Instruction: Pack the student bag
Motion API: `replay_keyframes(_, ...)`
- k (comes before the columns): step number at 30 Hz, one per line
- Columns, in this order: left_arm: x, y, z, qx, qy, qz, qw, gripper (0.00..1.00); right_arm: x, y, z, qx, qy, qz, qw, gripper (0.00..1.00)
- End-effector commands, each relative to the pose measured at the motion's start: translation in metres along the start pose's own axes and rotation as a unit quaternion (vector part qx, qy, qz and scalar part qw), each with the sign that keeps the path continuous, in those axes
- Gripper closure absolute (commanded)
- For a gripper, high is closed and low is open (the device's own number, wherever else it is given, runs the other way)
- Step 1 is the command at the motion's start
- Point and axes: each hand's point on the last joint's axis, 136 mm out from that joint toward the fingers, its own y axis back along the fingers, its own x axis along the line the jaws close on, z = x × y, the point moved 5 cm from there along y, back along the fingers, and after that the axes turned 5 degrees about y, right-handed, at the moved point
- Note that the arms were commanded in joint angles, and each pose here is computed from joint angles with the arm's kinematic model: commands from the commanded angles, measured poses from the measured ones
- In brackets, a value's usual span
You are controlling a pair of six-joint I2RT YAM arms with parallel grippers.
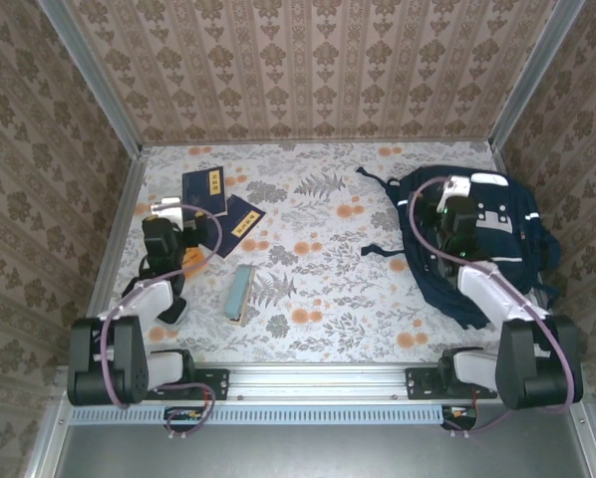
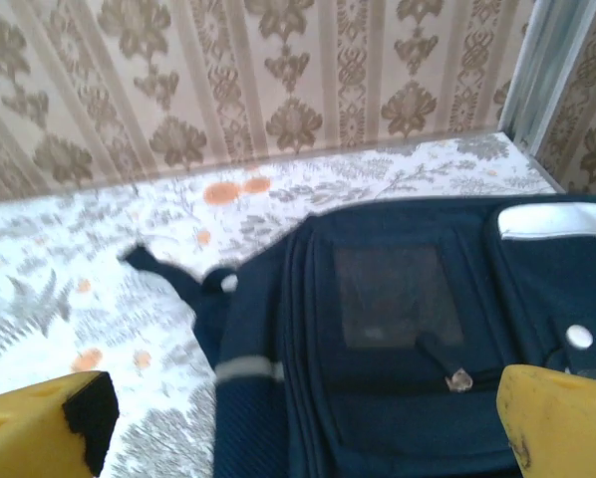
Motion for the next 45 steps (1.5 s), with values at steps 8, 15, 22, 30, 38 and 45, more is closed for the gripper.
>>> replay_keyframes(8,-0.014,0.032,0.027,0.165,0.168,-0.017,0.972,0.0,0.007,0.011,-0.014,0.227,-0.119,-0.013,0.966,0.0)
replay_keyframes(15,-0.045,0.042,0.025,0.194,0.18,-0.104,0.959,0.0,0.008,-0.03,-0.046,0.338,-0.12,-0.031,0.933,0.0)
replay_keyframes(22,-0.071,0.046,0.013,0.22,0.164,-0.14,0.951,0.0,0.01,-0.086,-0.061,0.393,-0.116,-0.026,0.912,0.01)
replay_keyframes(30,-0.091,0.049,-0.005,0.253,0.15,-0.153,0.944,0.02,0.043,-0.113,-0.1,0.46,-0.137,-0.005,0.878,0.05)
replay_keyframes(38,-0.099,0.047,-0.015,0.266,0.144,-0.145,0.942,0.03,0.183,-0.085,-0.129,0.48,-0.121,0.092,0.864,0.07)
replay_keyframes(45,-0.112,0.045,-0.021,0.278,0.142,-0.147,0.939,0.05,0.314,-0.064,-0.124,0.461,-0.141,0.191,0.855,0.11)
